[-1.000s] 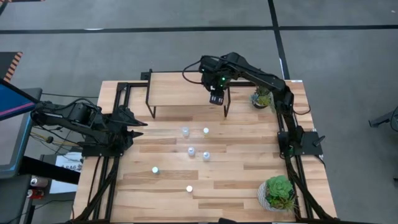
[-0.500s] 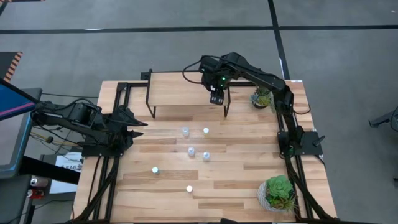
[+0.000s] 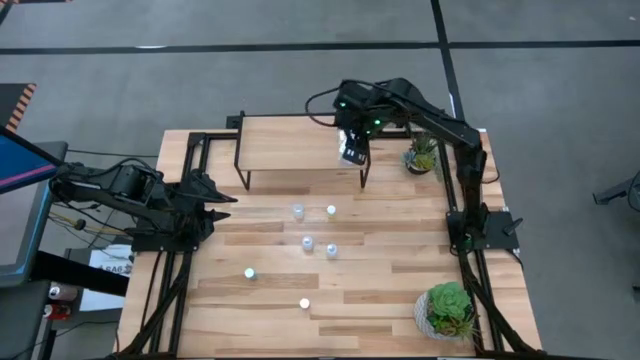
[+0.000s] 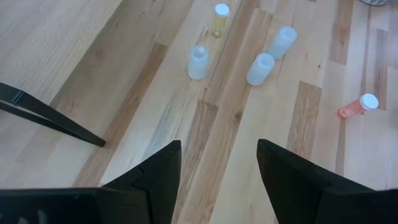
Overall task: Pick and place medicine bottles onto shelf by color
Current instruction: Put the white big pill bottle on the shelf aligned with the other white big pill bottles, then put the small blue pill bottle on the shelf
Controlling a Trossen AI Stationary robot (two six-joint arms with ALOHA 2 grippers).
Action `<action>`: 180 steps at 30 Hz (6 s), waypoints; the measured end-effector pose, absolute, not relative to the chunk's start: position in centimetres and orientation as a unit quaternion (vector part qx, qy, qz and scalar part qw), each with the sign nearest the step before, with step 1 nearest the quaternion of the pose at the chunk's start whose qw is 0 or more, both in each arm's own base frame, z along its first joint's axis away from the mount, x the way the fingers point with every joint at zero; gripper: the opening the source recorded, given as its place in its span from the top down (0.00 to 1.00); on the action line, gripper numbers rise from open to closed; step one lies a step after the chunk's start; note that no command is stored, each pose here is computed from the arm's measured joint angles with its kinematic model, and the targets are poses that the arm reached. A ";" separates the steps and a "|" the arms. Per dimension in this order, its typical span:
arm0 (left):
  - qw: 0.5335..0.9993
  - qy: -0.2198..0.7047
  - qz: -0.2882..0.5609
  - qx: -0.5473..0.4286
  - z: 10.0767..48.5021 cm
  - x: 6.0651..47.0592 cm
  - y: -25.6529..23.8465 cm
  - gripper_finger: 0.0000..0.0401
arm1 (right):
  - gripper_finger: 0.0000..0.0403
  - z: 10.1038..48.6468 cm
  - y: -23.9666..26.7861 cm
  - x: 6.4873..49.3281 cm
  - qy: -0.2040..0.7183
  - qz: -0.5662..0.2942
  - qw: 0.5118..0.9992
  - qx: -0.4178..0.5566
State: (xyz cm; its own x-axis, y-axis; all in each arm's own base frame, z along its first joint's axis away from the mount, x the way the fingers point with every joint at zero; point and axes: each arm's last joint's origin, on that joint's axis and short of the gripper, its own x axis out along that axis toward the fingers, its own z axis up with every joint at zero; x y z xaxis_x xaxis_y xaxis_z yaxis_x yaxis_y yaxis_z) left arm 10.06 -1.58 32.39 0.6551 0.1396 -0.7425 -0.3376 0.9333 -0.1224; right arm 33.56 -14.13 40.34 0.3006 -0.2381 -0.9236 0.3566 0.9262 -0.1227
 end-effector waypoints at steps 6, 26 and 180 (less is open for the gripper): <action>0.901 0.394 0.132 -0.126 32.4 10.1 -1.6 0.51 | 0.41 42.7 -11.0 32.1 0.522 -0.135 0.836 0.101; 0.902 0.394 0.130 -0.122 32.4 10.1 -1.6 0.51 | 0.61 33.2 -8.7 32.4 0.488 -0.155 0.852 0.107; 0.811 0.566 0.148 0.032 39.4 22.2 15.2 0.80 | 0.67 34.9 0.4 14.8 0.375 -0.221 0.869 0.233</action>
